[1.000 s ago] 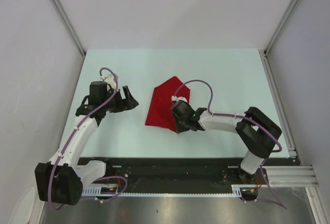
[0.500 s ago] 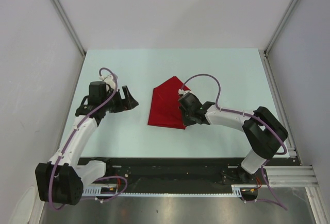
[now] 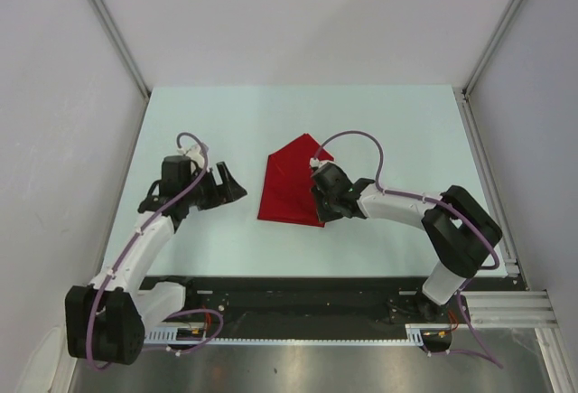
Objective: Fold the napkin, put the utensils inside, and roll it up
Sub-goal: Roll the napkin with the utensil
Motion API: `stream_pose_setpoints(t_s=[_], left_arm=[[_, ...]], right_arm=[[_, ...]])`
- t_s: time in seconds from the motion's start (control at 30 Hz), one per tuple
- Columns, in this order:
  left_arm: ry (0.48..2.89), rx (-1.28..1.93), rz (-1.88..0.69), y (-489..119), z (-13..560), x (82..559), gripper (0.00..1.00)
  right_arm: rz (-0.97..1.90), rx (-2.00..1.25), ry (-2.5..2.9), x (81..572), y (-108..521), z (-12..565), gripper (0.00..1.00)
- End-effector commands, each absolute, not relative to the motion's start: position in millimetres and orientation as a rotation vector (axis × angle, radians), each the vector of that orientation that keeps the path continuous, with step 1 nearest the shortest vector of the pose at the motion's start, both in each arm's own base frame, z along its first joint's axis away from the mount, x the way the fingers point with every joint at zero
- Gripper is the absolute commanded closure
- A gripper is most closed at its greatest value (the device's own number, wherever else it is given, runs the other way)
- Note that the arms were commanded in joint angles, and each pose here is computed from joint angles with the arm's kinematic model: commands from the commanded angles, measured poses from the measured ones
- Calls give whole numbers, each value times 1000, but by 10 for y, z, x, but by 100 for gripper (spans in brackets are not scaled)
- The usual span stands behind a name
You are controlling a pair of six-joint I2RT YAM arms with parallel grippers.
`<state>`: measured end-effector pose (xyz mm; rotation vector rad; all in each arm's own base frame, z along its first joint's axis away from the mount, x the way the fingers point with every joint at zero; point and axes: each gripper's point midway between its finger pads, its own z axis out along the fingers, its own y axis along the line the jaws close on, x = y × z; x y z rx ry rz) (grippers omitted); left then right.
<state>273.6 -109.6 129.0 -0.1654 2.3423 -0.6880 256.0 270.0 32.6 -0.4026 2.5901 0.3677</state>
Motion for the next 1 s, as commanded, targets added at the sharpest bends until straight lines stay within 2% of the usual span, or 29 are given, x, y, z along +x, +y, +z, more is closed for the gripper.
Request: stream_pose_setpoints(t_s=[0.0,0.07,0.1,0.17,0.27,0.43,0.7,0.97], left_arm=[[2293,-242,-838,-1297,1160,2625,13],[2299,-278,-873,-1345,1018,2586,16],[2296,-285,-896,-1371,991,2579,17],[2282,-274,-929,-1429,890,2579,20],[2244,-247,-1034,-1574,812,2570,23],[2238,-254,-1090,-1681,655,2609,28],[2244,-243,-1186,-1867,520,2632,30],[2291,-241,-1188,-1931,360,2618,43]], right_arm=[[392,-414,2507,2681,2775,607,61],[381,-423,2497,2682,2741,668,51],[385,-430,2476,2692,2729,748,42],[381,-442,2461,2679,2696,815,34],[385,-452,2428,2669,2652,935,27],[407,-429,2401,2634,2597,1030,25],[423,-406,2437,2527,2535,888,24],[454,-428,2423,2524,2587,880,24]])
